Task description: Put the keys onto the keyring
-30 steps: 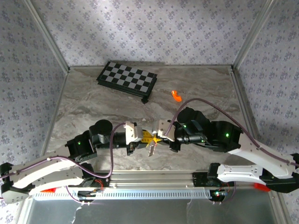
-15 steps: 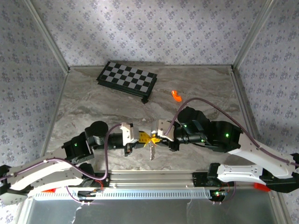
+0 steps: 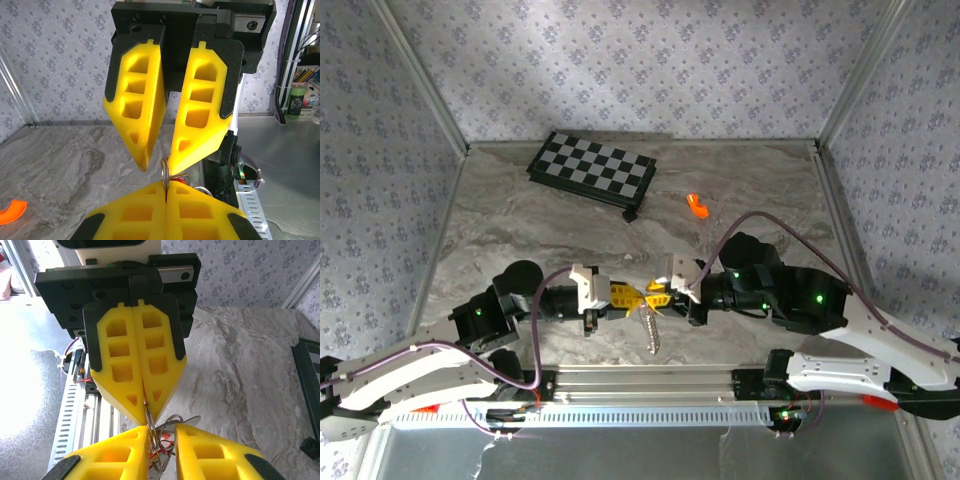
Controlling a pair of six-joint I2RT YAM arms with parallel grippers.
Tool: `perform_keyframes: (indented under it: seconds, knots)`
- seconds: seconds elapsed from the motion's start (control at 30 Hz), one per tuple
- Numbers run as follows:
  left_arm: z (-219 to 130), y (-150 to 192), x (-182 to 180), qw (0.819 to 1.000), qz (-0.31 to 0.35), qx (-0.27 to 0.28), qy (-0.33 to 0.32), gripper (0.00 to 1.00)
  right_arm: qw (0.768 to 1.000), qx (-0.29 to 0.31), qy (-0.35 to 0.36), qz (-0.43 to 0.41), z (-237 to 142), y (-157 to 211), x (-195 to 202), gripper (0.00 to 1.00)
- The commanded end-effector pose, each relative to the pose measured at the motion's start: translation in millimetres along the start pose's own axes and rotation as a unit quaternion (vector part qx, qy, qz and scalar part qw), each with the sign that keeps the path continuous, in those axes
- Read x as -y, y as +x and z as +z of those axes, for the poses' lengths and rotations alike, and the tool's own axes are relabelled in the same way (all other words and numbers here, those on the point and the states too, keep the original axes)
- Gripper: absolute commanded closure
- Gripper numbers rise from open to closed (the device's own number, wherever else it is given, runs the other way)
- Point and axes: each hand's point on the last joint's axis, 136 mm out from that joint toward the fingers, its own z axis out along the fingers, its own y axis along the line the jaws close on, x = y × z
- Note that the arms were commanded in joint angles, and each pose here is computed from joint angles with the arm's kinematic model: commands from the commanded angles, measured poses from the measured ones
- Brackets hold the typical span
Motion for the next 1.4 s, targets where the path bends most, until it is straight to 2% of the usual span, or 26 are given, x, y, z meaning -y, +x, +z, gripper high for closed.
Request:
perform_keyframes:
  seconds: [0.0,0.2,0.53,1.03,1.17,1.37]
  knots:
    - [-4.9,-27.1,6.4,0.998,0.013,0.052,0.014,1.00,1.000,0.008,-0.009,0.010,-0.8,3.7,-5.2,0.80]
    - [-7.1,-30.7,5.9,0.998,0.011,0.063,0.011,1.00,1.000,0.012,-0.011,0.013,-0.5,7.7,-7.4,0.82]
    - [-7.4,-34.9,9.5,0.997,0.012,0.076,0.021,1.00,1.000,0.004,-0.008,0.014,2.0,14.4,-6.5,0.91]
    - [-9.5,-42.3,24.1,0.993,0.017,0.099,0.064,1.00,0.998,-0.028,-0.050,0.015,11.8,24.9,-19.2,0.94]
    - [-8.4,-41.0,24.2,0.993,0.017,0.094,0.065,1.00,0.999,-0.022,-0.045,0.011,8.5,22.7,-18.0,0.93]
    - [-9.7,-43.0,23.7,0.993,0.019,0.098,0.062,1.00,0.999,-0.003,-0.038,0.008,-1.2,18.6,-18.4,0.85]
